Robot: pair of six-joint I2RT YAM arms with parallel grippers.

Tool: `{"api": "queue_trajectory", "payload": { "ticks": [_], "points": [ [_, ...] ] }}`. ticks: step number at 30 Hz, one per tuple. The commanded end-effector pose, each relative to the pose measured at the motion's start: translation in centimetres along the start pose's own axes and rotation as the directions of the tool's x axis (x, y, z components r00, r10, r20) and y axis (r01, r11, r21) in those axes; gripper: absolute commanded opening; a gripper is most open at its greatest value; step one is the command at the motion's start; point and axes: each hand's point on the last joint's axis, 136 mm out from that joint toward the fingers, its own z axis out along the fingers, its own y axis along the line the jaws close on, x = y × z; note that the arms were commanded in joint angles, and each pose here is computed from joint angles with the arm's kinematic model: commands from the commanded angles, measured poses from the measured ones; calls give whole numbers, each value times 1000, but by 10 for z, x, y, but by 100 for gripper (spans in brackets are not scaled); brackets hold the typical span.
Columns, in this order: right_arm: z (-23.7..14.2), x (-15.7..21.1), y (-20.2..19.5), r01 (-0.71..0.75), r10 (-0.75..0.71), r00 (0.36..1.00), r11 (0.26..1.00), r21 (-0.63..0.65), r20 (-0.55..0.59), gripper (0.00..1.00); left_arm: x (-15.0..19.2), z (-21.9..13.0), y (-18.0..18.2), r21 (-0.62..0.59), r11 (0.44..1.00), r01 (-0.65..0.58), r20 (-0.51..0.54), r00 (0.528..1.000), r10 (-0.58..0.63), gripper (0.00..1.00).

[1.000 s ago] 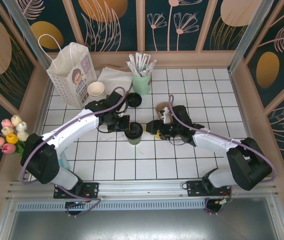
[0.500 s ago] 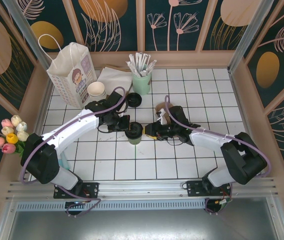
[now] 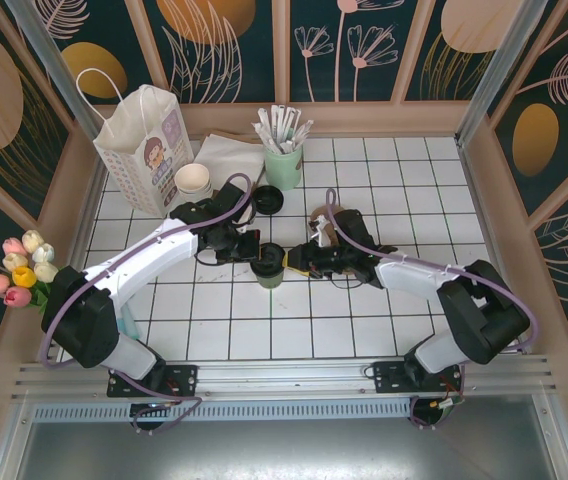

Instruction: Pack the takeout coffee

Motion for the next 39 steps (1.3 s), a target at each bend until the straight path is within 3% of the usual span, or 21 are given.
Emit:
{"api": "queue_trajectory", "payload": {
  "ticks": [1, 4, 7, 10, 14, 18, 21, 24, 28, 39],
  "points": [
    [7, -2, -18, -40, 40, 999, 996, 81, 5, 29, 19, 24, 16, -62, 998, -7, -95, 995, 1, 0],
    [6, 3, -33, -77, 77, 997, 987, 141, 7, 29, 21, 28, 15, -58, 998, -9, -116, 993, 2, 0],
    [5, 14, -58, -130, 135, 991, 964, 230, -6, 30, 24, 37, 37, -163, 986, -15, -130, 992, -7, 0],
    [3, 38, -92, -190, 212, 977, 929, 319, -35, 32, 50, 60, 63, -230, 973, -20, -227, 973, -34, 0],
    [-3, 68, -122, -237, 285, 956, 891, 387, -71, 33, 91, 85, 83, -232, 973, -22, -370, 927, -67, 0],
    [-3, 43, -79, -167, 188, 981, 949, 269, -52, 39, 73, 71, 72, -232, 972, -38, -332, 942, -42, 0],
    [-8, 3, -25, -55, 53, 998, 990, 131, 18, 45, 37, 51, 43, -184, 982, -49, -242, 970, 3, 0],
    [-16, -28, 11, 59, -65, 993, 996, 69, 97, 53, 7, 29, 15, -120, 991, -59, -147, 988, 41, 0],
    [-19, -46, 19, 160, -175, 975, 980, 115, 134, 63, 1, 16, 5, -106, 992, -61, -135, 990, 47, 0],
    [-5, -37, 16, 391, -404, 914, 902, 183, 43, 99, -3, 11, -6, -72, 994, -78, -150, 987, 66, 0]
  ]
}}
